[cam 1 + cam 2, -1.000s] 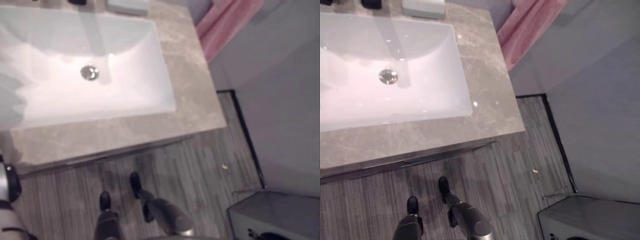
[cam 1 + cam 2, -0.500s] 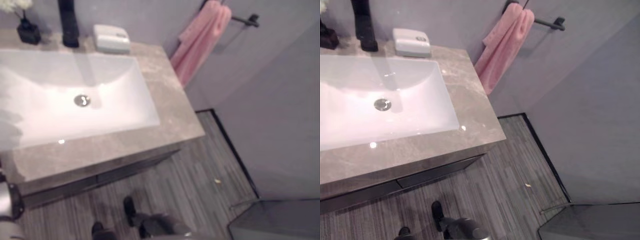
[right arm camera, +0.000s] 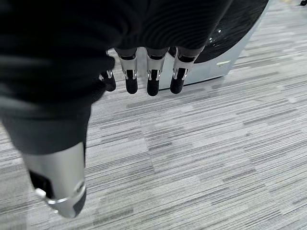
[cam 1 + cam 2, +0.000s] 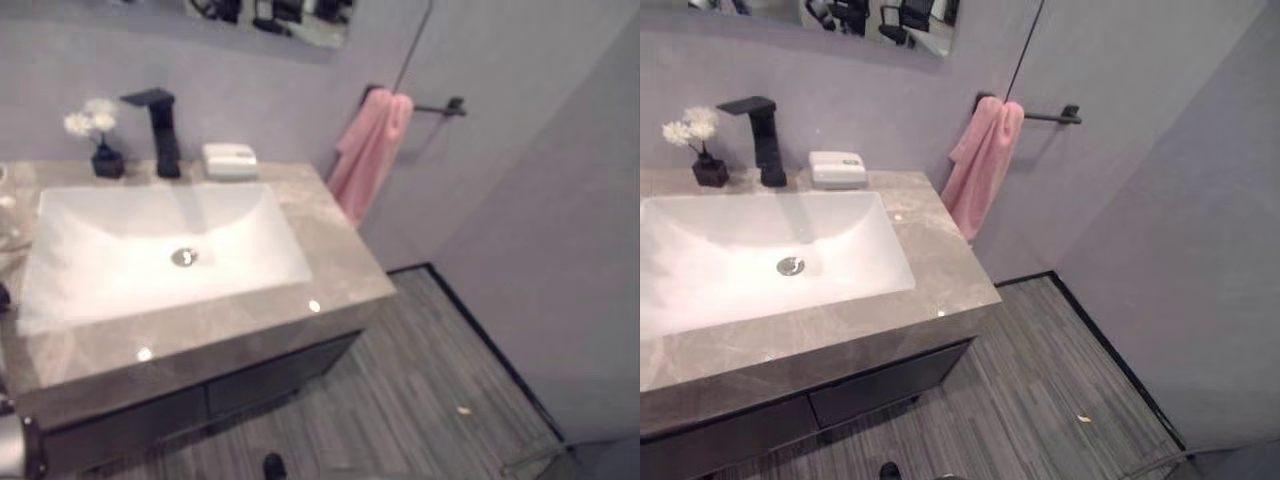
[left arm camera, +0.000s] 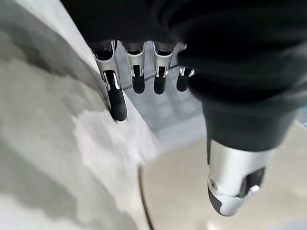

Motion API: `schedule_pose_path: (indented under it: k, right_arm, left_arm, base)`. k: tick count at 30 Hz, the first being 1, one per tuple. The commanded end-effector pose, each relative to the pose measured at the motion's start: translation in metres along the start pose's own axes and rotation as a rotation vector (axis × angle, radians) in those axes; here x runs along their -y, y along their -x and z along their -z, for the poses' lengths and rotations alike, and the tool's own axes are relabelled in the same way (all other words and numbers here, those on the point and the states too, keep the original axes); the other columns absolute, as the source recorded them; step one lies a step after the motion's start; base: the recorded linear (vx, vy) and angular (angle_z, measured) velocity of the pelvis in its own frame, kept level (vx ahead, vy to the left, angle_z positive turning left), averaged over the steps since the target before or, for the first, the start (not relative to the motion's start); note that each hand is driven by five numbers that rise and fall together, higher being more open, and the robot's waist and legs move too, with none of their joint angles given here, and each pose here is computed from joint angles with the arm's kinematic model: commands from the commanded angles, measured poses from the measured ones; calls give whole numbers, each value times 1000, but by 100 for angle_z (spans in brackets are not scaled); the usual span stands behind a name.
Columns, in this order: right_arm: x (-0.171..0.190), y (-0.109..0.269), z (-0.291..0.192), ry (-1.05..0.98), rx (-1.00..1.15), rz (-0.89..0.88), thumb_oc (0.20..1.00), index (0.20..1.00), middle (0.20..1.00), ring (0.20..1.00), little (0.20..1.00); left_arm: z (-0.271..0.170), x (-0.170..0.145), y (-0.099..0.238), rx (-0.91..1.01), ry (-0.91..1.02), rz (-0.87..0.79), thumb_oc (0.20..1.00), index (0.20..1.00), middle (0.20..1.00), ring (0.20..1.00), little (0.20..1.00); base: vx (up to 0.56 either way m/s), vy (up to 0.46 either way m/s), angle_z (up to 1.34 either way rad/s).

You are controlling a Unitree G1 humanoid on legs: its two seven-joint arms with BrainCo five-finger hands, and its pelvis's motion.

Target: Put brush and paste in cup on sink, flatten towel.

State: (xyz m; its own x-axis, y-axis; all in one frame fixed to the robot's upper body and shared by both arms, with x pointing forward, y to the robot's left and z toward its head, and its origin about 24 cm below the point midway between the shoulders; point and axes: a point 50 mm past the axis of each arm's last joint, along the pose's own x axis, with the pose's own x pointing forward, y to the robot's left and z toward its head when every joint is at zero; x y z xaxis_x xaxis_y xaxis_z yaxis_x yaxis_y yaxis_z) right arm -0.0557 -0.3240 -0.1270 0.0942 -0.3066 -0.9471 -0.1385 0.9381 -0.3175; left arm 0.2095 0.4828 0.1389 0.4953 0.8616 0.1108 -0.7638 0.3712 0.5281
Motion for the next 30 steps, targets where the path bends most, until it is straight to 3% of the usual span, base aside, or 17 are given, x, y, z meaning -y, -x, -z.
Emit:
schedule_pose_path:
  k: [1, 8, 17, 23, 28, 30]
  right_arm:
    - [26, 3, 6, 36, -45, 62, 1000, 1000, 1000, 1000, 1000]
    - [31, 4, 8, 30, -52, 78, 1000, 1000, 1000, 1000, 1000]
    - [9, -3, 2, 22, -54, 49, 1000, 1000, 1000, 1000, 1000]
    - [-9, -10, -17, -13, 2, 33, 1000, 1000, 1000, 1000, 1000]
    - [-17, -15, -37, -42, 42, 42, 1000, 1000, 1000, 1000, 1000]
    - [-16, -15, -39, -46, 43, 45, 1000, 1000, 1000, 1000, 1000]
  left_arm:
    - [108, -34, 35, -439, -263, -10, 1000, 1000, 1000, 1000, 1000]
    - [126, -39, 46, -507, -284, 5, 1000, 1000, 1000, 1000, 1000]
    - [141, -14, 63, -496, -278, 76, 1000, 1000, 1000, 1000, 1000]
    - [189, -21, 108, -631, -280, 77, 1000, 1000, 1000, 1000, 1000]
    - [240, -43, 170, -849, -303, 66, 1000, 1000, 1000, 1000, 1000]
    - [244, -44, 176, -874, -301, 66, 1000, 1000, 1000, 1000, 1000]
  base:
    - [2, 6, 7]
    - [18, -5, 8]
    - [-5, -3, 3]
    - [-20, 21, 12]
    - [-9, 37, 11]
    - [3, 34, 18]
